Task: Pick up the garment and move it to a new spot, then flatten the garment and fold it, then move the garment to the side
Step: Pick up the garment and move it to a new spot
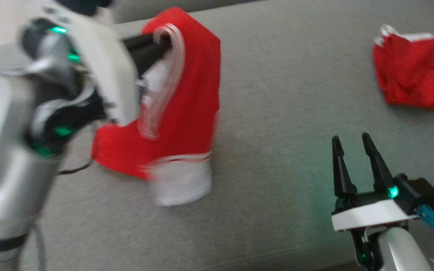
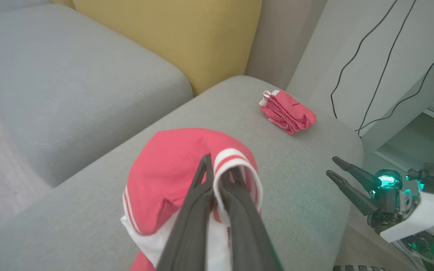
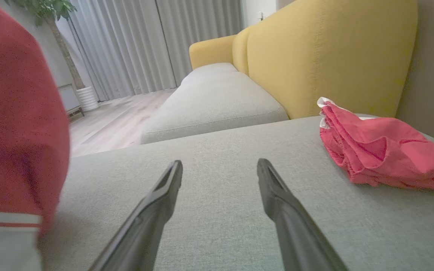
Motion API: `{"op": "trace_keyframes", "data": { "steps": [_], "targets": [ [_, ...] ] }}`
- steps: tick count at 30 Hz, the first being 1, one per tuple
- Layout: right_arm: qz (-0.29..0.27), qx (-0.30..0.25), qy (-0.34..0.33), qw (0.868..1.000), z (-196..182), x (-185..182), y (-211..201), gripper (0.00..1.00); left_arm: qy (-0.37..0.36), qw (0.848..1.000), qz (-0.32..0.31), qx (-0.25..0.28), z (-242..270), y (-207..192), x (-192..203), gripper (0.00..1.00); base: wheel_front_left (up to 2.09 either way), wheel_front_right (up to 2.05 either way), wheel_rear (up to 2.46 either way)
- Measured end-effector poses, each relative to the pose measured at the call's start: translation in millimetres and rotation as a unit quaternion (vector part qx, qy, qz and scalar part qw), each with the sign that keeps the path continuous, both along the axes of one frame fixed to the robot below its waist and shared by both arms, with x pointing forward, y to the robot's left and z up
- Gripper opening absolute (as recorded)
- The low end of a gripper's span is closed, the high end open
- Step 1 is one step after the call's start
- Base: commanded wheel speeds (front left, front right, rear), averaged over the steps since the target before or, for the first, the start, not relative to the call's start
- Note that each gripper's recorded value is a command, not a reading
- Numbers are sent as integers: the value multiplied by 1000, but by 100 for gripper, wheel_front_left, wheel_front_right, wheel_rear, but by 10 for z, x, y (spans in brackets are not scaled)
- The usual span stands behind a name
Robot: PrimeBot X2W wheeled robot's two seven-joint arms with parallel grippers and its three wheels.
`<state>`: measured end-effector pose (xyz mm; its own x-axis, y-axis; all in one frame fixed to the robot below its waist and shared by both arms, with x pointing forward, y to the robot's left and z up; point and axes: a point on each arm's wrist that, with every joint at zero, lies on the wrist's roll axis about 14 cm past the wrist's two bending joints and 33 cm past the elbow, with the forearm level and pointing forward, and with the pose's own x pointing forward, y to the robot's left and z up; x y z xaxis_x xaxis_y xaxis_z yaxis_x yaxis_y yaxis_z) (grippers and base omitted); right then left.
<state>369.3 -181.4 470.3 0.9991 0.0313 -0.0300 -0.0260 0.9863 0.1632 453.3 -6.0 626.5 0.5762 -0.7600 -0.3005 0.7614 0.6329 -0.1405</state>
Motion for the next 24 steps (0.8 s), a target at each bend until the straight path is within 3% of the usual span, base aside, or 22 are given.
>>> {"op": "trace_keyframes", "data": {
  "steps": [6, 7, 8, 9, 16, 24],
  "targets": [
    [-38, 11, 11, 999, -54, -85, -225, 100, -3, 999, -9, 45, -500, -448, 334, 0, 0, 0, 0],
    [-46, 13, 17, 999, -85, -118, -266, 100, -22, 999, 1, 41, -520, -507, 451, 23, 0, 0, 0],
    [-53, 14, 23, 998, -114, -148, -300, 100, -38, 998, 6, 40, -550, -569, 541, 71, 0, 0, 0],
    [-58, 15, 27, 998, -137, -175, -327, 100, -52, 998, 5, 47, -602, -628, 607, 100, 0, 0, 0],
    [-95, 14, 43, 994, -215, -313, -541, 100, -95, 995, 18, -1, -744, -893, 844, 100, 0, 0, 0],
    [-84, 10, 25, 996, -115, -277, -497, 100, -133, 989, 55, -26, -573, -596, 726, 100, 0, 0, 0]
  ]
}}
